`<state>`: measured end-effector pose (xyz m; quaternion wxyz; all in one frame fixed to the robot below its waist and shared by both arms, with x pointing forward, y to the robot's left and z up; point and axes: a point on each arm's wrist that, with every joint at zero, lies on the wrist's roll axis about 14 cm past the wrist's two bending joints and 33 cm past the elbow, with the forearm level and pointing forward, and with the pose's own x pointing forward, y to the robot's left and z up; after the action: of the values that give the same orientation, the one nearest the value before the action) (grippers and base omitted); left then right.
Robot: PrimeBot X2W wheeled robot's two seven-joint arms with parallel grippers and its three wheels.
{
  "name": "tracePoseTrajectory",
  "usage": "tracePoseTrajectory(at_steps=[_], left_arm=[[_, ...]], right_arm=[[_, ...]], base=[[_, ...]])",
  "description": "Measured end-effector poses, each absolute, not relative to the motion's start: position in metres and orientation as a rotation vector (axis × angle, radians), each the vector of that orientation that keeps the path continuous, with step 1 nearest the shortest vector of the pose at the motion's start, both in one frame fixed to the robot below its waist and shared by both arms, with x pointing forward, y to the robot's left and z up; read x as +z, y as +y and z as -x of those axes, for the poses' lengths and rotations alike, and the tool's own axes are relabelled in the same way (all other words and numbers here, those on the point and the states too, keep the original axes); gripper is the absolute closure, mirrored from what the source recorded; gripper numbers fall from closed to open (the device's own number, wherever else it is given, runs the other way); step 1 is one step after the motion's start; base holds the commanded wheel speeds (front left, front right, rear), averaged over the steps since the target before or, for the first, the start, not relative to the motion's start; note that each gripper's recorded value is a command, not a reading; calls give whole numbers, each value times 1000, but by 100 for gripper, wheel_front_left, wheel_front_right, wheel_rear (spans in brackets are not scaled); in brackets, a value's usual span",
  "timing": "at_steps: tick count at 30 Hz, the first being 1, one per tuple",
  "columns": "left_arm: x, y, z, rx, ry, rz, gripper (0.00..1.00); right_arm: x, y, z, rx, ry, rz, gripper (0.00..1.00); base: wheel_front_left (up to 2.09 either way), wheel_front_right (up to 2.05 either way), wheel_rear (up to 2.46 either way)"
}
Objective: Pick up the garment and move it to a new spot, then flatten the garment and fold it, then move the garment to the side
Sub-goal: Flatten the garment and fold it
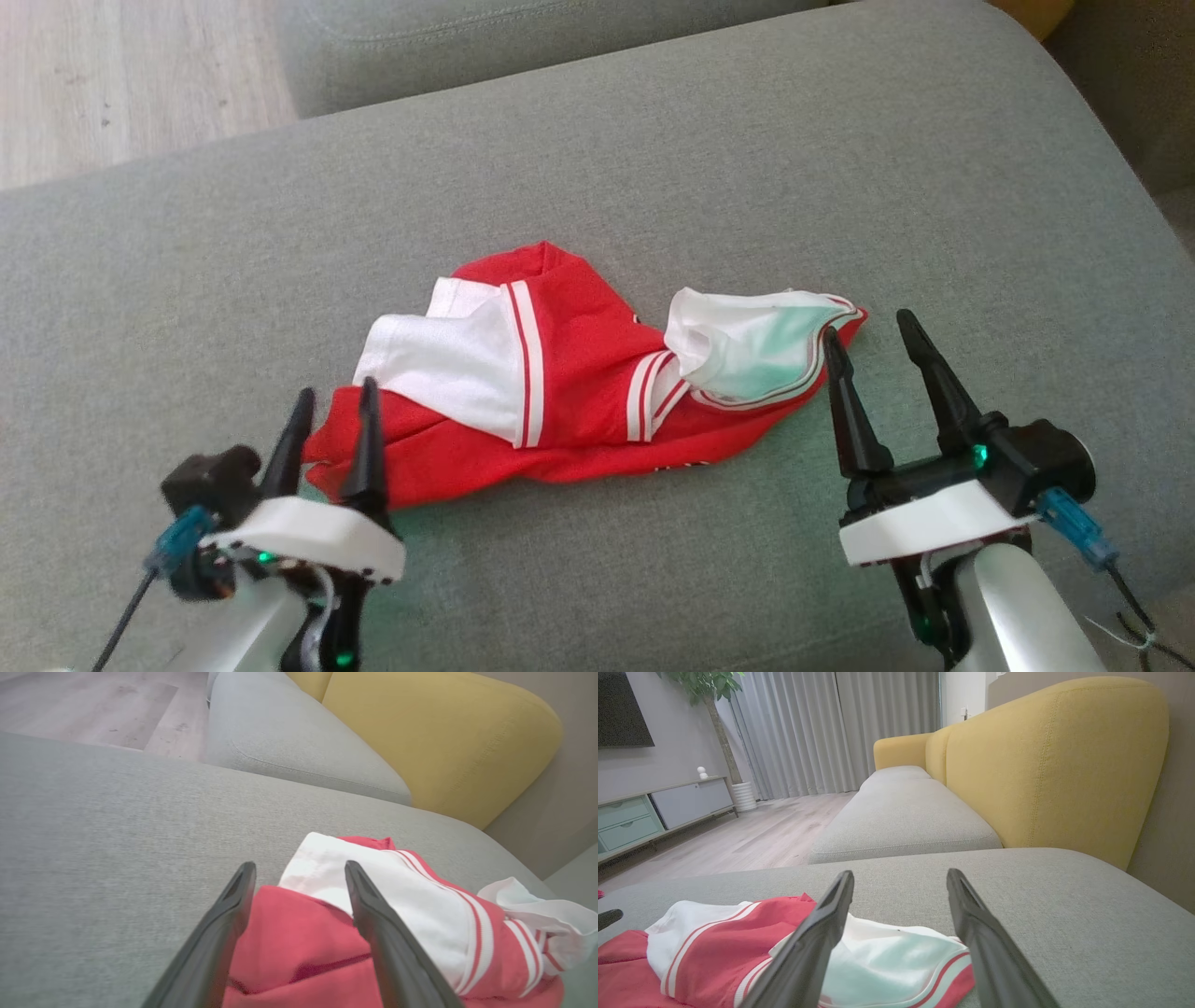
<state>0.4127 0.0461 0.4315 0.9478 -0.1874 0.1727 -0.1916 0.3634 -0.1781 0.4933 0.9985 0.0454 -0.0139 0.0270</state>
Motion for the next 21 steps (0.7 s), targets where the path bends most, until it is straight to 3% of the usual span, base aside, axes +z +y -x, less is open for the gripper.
tracePoseTrajectory(at_steps=[21], left_arm=[[406, 10, -440, -527, 599, 351, 0]], right_arm=[[485, -186, -356, 27, 2, -83, 0]], base=[[0, 0, 0]])
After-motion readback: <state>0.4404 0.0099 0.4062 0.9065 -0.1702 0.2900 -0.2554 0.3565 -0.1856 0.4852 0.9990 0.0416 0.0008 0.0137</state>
